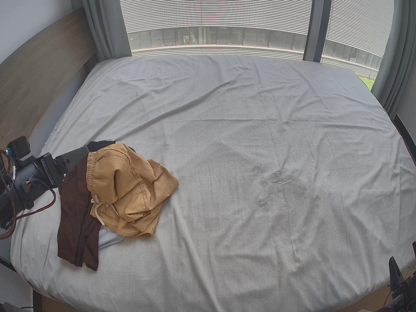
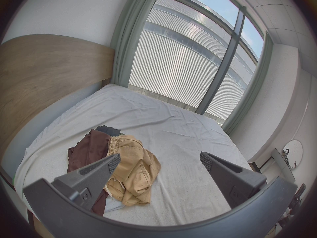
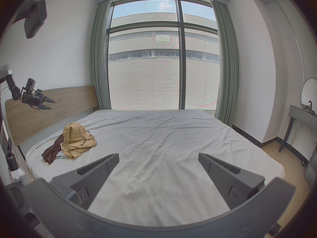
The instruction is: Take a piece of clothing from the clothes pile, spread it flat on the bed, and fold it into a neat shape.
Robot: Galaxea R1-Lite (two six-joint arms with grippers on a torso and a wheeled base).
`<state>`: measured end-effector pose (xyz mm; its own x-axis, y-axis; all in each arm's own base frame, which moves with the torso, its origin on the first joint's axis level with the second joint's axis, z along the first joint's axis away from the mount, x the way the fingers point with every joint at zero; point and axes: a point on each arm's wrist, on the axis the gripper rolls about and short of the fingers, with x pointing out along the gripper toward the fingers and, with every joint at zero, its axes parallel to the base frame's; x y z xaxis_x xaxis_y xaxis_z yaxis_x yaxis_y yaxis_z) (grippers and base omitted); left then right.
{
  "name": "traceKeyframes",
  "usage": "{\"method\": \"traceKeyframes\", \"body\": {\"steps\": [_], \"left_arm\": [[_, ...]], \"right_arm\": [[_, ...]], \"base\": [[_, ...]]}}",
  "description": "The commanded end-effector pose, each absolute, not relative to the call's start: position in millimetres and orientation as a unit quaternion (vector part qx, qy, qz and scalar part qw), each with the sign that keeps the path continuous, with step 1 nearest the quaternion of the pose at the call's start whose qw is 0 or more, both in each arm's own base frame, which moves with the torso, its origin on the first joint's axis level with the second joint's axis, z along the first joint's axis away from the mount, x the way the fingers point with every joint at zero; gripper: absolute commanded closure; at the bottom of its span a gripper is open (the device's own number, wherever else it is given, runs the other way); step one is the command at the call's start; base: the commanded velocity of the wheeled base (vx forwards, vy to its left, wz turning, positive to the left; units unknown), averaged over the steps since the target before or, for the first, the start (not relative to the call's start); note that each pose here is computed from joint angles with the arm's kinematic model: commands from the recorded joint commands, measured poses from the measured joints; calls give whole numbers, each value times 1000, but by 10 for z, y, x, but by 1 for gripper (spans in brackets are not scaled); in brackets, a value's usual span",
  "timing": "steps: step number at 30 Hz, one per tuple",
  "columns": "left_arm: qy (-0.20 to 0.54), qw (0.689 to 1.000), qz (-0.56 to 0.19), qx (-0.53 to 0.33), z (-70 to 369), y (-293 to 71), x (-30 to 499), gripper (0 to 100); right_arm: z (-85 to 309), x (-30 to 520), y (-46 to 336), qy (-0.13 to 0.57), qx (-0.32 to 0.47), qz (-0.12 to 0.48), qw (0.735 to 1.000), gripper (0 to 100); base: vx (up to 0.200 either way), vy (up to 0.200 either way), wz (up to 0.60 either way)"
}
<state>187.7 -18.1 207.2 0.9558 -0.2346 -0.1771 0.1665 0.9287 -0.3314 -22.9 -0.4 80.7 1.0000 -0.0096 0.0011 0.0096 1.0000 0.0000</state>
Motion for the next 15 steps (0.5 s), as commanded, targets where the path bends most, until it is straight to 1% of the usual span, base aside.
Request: {"method": "traceKeyframes", "body": {"steps": [1, 9, 12, 15], "left_arm": [[131, 974, -82, -167, 1982, -86, 2069, 0], [152, 969, -78, -176, 1905, 29, 2245, 0], [168, 963, -90, -192, 1848, 47, 2317, 0], [178, 960, -85, -198, 1800, 114, 2420, 0]], "right_arm": [[755, -228, -4, 0, 0, -5, 1000, 0], [755, -228, -4, 0, 1, -5, 1000, 0], [755, -228, -4, 0, 1, -5, 1000, 0], [753, -228, -4, 1, 1, -5, 1000, 0]], "base": [[0, 0, 0], [0, 0, 0], [0, 0, 0], [0, 0, 0]]}}
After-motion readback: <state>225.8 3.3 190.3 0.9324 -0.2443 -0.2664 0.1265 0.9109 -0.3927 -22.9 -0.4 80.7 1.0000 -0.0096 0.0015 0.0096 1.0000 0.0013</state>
